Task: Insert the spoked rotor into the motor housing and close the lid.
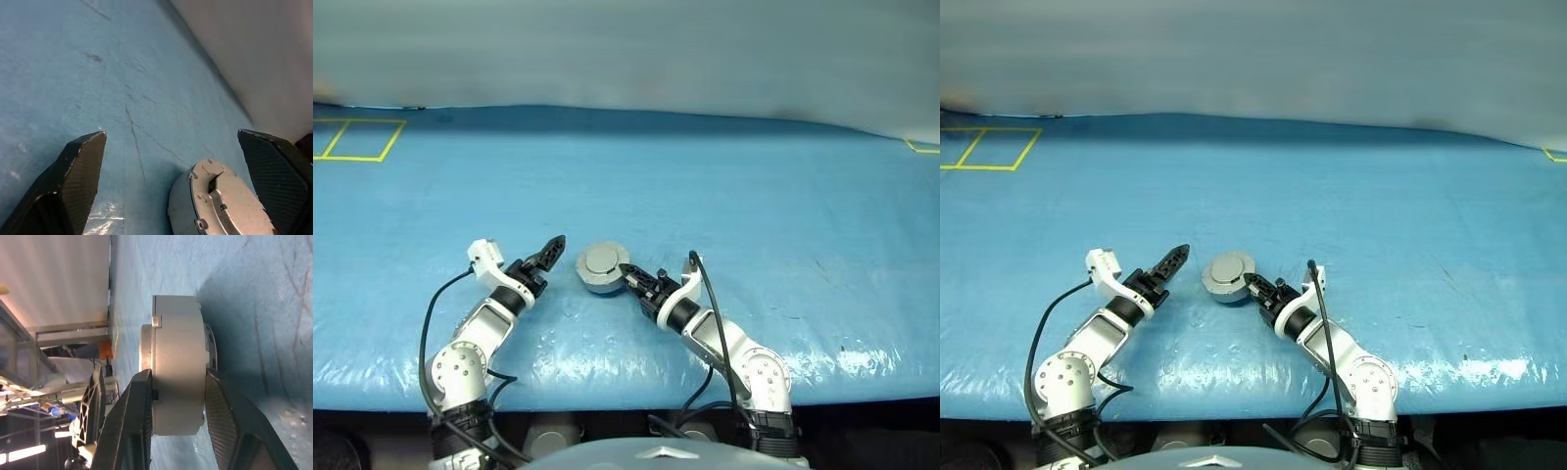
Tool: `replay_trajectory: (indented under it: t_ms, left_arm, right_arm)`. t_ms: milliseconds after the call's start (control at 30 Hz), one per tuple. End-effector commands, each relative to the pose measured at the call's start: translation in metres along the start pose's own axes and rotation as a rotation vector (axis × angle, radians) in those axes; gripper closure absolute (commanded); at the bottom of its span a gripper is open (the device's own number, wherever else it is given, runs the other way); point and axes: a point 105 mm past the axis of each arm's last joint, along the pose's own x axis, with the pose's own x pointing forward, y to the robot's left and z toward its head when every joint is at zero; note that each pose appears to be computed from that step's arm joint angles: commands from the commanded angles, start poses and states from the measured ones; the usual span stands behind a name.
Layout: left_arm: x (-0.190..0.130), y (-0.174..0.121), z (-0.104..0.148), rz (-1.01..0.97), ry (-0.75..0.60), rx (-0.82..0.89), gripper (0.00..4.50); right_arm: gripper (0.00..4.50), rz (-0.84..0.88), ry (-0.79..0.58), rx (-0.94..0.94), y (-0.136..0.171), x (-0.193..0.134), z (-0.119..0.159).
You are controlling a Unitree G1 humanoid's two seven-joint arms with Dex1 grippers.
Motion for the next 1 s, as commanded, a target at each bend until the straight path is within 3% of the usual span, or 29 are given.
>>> replay_trajectory:
  t_ms: [33,267,467,1000]
  left_arm:
    - [-0.01,-0.026,-0.007,-0.152,-0.041,-0.233,0.0]
    - [-0.012,-0.032,-0.037,-0.184,0.026,-0.453,0.0]
    - [-0.009,-0.049,-0.036,-0.284,0.001,-0.542,0.0]
    - [0.002,-0.053,-0.034,-0.344,-0.02,-0.656,0.0]
  right_arm:
    - [3.32,0.223,-0.054,-0.001,0.057,0.006,0.012]
    - [3.32,0.26,-0.047,-0.035,0.074,0.019,0.016]
    - [3.32,0.276,0.008,-0.047,0.08,0.022,0.003]
    - [3.32,0.265,0.139,-0.025,0.075,0.015,-0.032]
